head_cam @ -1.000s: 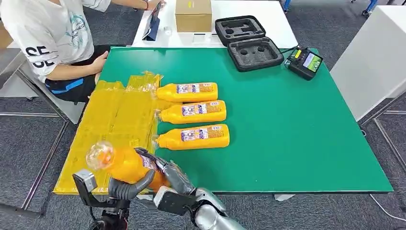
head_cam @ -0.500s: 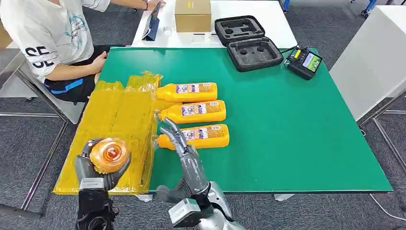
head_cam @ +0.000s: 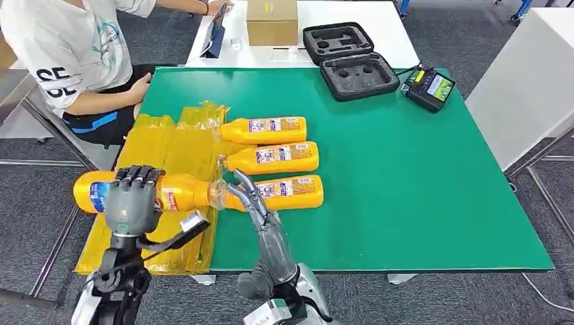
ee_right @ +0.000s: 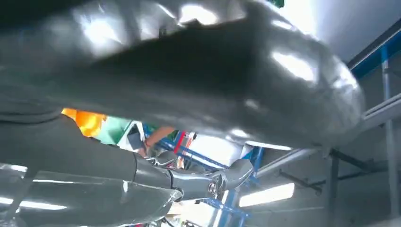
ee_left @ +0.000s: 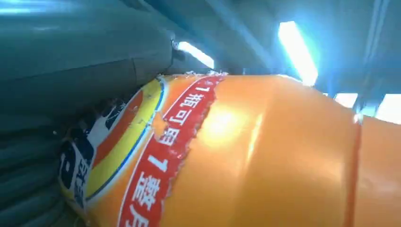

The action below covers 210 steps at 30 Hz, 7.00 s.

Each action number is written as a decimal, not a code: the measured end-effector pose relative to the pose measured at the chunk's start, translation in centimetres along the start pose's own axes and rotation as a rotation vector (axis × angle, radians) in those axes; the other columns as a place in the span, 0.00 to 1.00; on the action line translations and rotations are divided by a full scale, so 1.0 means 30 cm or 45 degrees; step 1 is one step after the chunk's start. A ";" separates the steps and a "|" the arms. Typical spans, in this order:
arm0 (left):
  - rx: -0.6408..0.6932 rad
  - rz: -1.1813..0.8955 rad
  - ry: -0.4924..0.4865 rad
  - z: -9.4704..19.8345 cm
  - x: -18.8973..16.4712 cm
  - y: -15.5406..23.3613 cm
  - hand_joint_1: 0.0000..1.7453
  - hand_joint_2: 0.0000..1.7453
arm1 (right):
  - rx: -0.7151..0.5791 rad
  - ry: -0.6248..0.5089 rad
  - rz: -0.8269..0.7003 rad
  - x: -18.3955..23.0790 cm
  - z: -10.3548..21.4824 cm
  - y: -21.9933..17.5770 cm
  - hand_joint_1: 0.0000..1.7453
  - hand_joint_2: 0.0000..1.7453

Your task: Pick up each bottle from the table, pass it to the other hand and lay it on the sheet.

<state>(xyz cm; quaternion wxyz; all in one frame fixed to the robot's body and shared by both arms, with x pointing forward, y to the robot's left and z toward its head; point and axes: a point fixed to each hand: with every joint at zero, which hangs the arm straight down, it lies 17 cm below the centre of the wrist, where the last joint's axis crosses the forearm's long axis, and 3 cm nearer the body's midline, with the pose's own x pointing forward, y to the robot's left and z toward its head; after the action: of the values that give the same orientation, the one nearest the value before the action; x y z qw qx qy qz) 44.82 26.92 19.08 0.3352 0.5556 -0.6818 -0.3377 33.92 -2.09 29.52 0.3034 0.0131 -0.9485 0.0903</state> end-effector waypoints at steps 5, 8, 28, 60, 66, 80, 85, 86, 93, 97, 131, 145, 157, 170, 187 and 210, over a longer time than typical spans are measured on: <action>-0.254 0.014 -0.022 0.004 -0.037 -0.200 1.00 1.00 | 0.004 -0.008 -0.015 0.007 -0.008 0.005 0.00 0.00; -0.419 0.082 -0.011 0.028 -0.066 -0.311 1.00 1.00 | 0.003 -0.006 -0.020 0.007 -0.009 0.005 0.00 0.00; -0.675 0.179 0.073 0.024 -0.185 -0.473 1.00 1.00 | -0.013 0.002 -0.028 0.005 -0.011 -0.003 0.00 1.00; -1.081 0.174 0.072 0.037 -0.226 -0.615 0.00 1.00 | -0.012 0.011 -0.030 -0.019 -0.052 -0.003 0.00 1.00; -1.126 0.319 0.045 0.028 -0.186 -0.615 0.00 1.00 | -0.004 0.008 -0.016 -0.022 -0.053 -0.003 0.00 1.00; -1.152 1.080 -0.018 -0.012 -0.024 -0.521 0.00 0.00 | -0.013 0.028 -0.004 -0.042 -0.045 -0.017 0.00 1.00; -0.931 1.486 0.101 -0.079 -0.009 -0.444 0.00 0.00 | 0.006 0.045 0.008 -0.055 -0.030 -0.005 0.00 1.00; -0.846 1.518 0.124 -0.091 -0.023 -0.429 0.00 0.00 | 0.012 0.048 0.014 -0.056 -0.024 -0.001 0.00 1.00; -0.121 1.249 0.309 -0.171 -0.246 -0.258 0.00 0.00 | 0.029 0.074 0.046 -0.071 -0.006 0.007 0.00 1.00; 0.068 1.118 0.321 -0.179 -0.290 -0.169 0.00 1.00 | 0.030 0.074 0.082 -0.074 -0.005 0.005 0.00 1.00; 0.601 1.102 0.632 0.142 -0.495 0.113 0.00 1.00 | 0.382 0.716 1.156 -0.725 0.130 -0.380 0.00 1.00; 0.569 1.136 0.667 0.186 -0.475 0.079 0.00 1.00 | 0.640 0.984 1.115 -0.966 0.206 -0.350 0.00 1.00; 0.560 1.127 0.691 0.167 -0.469 0.054 0.00 1.00 | 0.796 1.072 0.947 -1.006 0.230 -0.216 0.00 1.00; 0.553 1.165 0.735 0.160 -0.476 0.018 0.00 1.00 | 0.922 1.160 0.721 -1.005 0.280 -0.109 0.91 1.00; 0.534 1.190 0.760 0.139 -0.472 -0.021 0.00 1.00 | 0.981 1.345 0.705 -1.042 0.326 -0.147 0.99 1.00; 0.501 1.326 0.768 0.153 -0.442 -0.070 0.00 1.00 | 0.523 0.665 -0.215 -0.711 0.062 -0.009 1.00 1.00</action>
<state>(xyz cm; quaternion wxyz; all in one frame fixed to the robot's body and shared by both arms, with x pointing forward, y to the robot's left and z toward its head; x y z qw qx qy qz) 44.19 40.05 13.74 0.5247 0.2731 -0.7876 0.1728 50.29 -3.33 15.75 0.5335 0.1289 -0.7963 0.2544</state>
